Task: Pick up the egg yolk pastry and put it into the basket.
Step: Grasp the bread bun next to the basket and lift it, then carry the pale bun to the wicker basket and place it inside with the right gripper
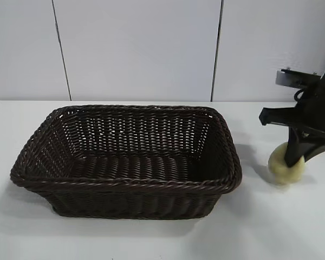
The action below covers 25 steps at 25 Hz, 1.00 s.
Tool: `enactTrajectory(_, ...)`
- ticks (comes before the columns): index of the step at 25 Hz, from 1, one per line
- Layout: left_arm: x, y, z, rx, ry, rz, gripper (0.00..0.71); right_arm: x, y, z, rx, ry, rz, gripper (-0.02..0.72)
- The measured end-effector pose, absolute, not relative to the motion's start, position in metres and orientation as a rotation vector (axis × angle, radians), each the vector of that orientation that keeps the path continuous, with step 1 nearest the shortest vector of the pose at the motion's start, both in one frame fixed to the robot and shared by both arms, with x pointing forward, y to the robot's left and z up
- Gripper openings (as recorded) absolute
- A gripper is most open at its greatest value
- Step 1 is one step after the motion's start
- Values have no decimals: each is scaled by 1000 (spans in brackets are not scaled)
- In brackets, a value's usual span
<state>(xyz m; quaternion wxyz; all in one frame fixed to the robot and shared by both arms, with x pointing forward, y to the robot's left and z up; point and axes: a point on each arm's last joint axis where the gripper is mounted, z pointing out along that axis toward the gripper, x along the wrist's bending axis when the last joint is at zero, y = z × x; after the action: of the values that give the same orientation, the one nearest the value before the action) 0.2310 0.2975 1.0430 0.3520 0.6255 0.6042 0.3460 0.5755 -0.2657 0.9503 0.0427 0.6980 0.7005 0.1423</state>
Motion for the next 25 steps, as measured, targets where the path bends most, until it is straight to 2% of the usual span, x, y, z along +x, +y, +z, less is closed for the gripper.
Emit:
enactTrajectory(7,231,297,1043,1619,1564,895,606,548,-266,1025,2051,2123,555,24)
enactTrajectory(10,231,297,1043,1619,1564,895,606,538,-266,1046,2021,2101,610,24)
enactTrajectory(19,231,297,1043,1619,1564,895,606,534,-246,1055,2087,2098,783,24)
enactTrajectory(25,231,297,1043,1619,1564,895,606,526,-191,1060,1940,2207,924,23)
